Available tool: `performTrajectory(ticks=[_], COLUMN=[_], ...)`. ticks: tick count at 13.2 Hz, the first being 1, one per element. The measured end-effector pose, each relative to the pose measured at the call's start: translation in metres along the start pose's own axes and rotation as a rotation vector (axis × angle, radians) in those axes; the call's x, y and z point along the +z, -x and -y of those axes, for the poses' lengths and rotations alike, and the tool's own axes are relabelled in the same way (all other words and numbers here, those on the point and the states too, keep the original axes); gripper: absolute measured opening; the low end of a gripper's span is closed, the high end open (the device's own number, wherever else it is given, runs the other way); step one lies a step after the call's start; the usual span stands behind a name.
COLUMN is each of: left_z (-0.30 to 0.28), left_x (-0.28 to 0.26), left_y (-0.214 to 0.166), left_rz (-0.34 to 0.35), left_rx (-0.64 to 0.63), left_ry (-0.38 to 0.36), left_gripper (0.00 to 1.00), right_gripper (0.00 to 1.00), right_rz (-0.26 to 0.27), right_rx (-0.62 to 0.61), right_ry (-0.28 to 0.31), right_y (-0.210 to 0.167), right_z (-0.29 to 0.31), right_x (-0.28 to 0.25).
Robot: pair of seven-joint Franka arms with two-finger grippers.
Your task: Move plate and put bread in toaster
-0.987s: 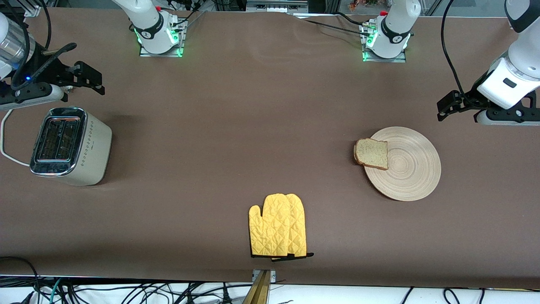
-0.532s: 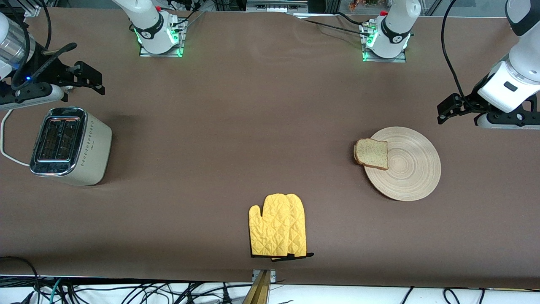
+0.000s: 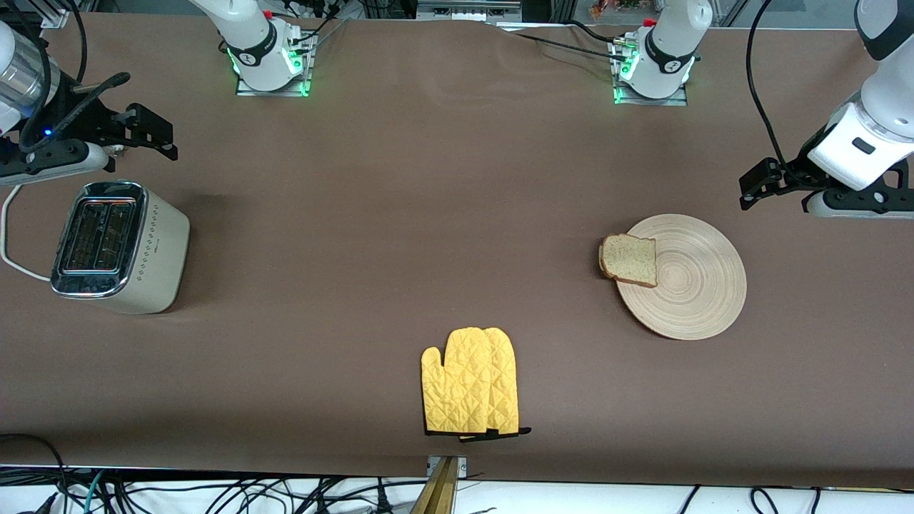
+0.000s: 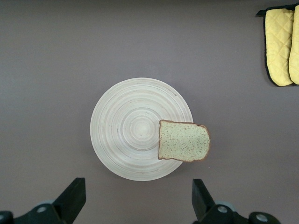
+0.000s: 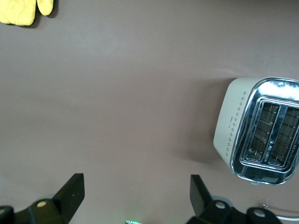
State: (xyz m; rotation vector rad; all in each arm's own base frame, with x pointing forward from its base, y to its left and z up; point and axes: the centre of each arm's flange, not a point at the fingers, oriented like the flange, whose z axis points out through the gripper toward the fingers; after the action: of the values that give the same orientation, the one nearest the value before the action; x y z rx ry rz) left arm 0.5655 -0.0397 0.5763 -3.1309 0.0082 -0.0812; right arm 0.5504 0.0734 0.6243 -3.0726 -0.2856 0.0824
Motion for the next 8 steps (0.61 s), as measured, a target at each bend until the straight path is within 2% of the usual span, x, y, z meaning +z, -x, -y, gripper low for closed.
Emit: performTrajectory(ticks=[6, 8], left_z=[0.025, 0.045], left_x=[0.01, 0.019], left_y=[-0.004, -0.007], left_rz=[0.027, 0.057], left_rx=[-0.045, -0.096], left_ry=[0.004, 0.05], left_gripper=[1.0, 1.0], right_gripper=[1.0, 1.0], right_rz=[0.0, 0.0], right_rx=[0.006, 0.01], right_ry=[0.0, 0.0], right_y=[0.0, 0.0], right_z=[-0.003, -0.006], right_x=[0.0, 0.0])
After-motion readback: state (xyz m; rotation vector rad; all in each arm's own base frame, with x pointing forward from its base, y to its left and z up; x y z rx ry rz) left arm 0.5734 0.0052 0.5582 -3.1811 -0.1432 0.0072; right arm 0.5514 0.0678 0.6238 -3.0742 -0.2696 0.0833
